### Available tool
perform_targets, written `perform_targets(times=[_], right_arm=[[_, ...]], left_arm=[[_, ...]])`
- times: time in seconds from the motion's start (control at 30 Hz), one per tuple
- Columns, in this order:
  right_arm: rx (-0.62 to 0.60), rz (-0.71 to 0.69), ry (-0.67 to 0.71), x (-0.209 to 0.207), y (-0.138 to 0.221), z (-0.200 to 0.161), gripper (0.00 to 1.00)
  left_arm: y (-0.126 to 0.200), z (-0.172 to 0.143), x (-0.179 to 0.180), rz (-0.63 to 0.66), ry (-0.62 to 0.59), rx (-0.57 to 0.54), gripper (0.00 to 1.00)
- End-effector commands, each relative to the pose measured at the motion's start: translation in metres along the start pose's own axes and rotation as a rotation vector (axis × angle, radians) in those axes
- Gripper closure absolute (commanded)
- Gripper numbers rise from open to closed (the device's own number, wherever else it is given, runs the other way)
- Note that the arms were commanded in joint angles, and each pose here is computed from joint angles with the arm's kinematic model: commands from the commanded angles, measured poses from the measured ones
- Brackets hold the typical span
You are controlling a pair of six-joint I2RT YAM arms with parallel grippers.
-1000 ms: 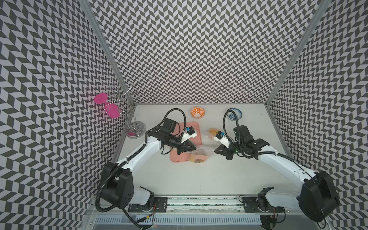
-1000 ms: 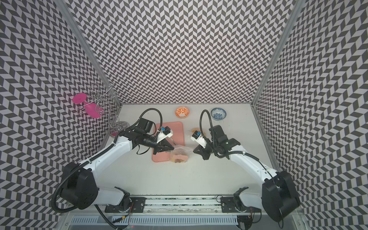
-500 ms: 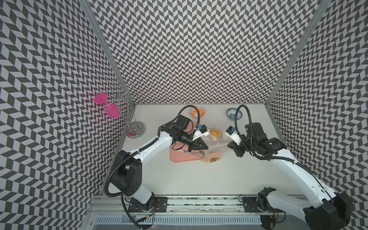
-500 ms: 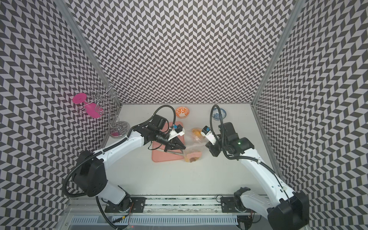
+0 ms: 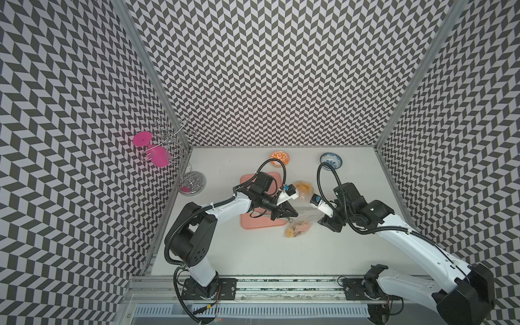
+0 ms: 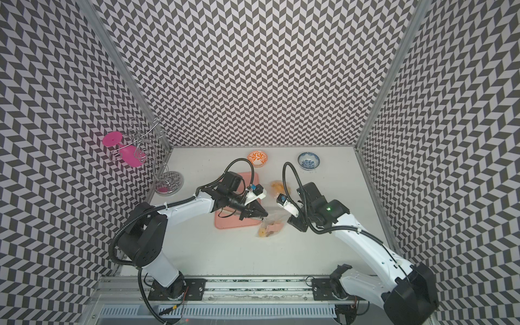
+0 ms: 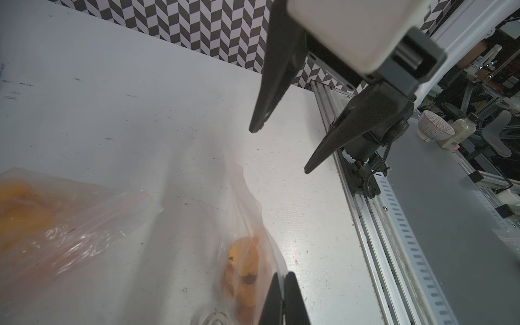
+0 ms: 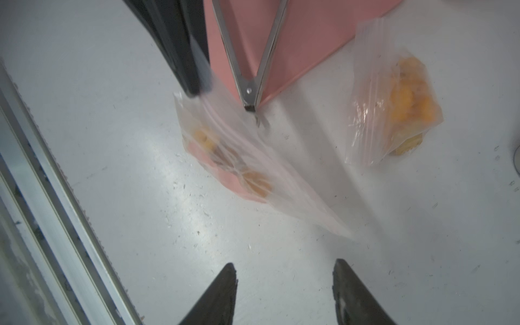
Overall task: Put the cookies into a resealable bag to prevent moisture
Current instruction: Place the ziploc bag at the center of the board, then move the ziploc bag to the center of the board.
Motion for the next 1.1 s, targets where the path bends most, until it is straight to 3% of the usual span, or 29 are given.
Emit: perform_targets(times=[0.0,0.17,0.4,0.5,0.63,0.8,0.97,1.0,1.07], right_arm=[[-0.243,-0.047,0.086,-0.006,0.007,0.034,0.37],[-0.292,0.055,0.173,-0.003,-0.013,0.047,0.34],[-0.268,0.228,0.203,0.003,-0.042,0.05,0.4],[-0.254,0.271,0.196,0.003,-0.053,0.051,0.52],[-0.222,0.269,0.173,0.0,-0.054,0.054,0.85],[-0.184,0.26,0.151,0.002,-0.052,0.046,1.0],[-0.141,0.256,0.107,0.001,-0.049,0.041,1.0],[-0.13,0.249,0.103,0.0,-0.049,0.04,0.9],[-0.12,0.231,0.096,-0.001,-0.049,0.037,0.83]], left_arm=[[0.001,0.007,0.001,-0.032,-0.051,-0.031,1.0],[0.01,0.006,0.0,-0.021,-0.06,-0.04,1.0],[0.018,0.004,-0.005,-0.032,-0.082,-0.038,1.0],[0.021,0.003,-0.007,-0.038,-0.088,-0.042,1.0],[0.025,0.001,-0.005,-0.018,-0.085,-0.03,1.0],[0.029,-0.003,-0.001,0.003,-0.082,-0.011,1.0],[0.029,-0.008,0.001,0.004,-0.072,0.008,1.0],[0.029,-0.008,0.002,0.005,-0.073,0.008,1.0],[0.03,-0.006,0.002,0.003,-0.078,0.004,1.0]])
Point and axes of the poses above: each gripper's point midway between its finger pads, its own y axis back along the fingers, its own x axis along the line the jaws close on, z = x × y, the point moved 8 cm from there along y, back along the fingers, and after that the axes turned 1 degree about -y, right-handed, at the moved point
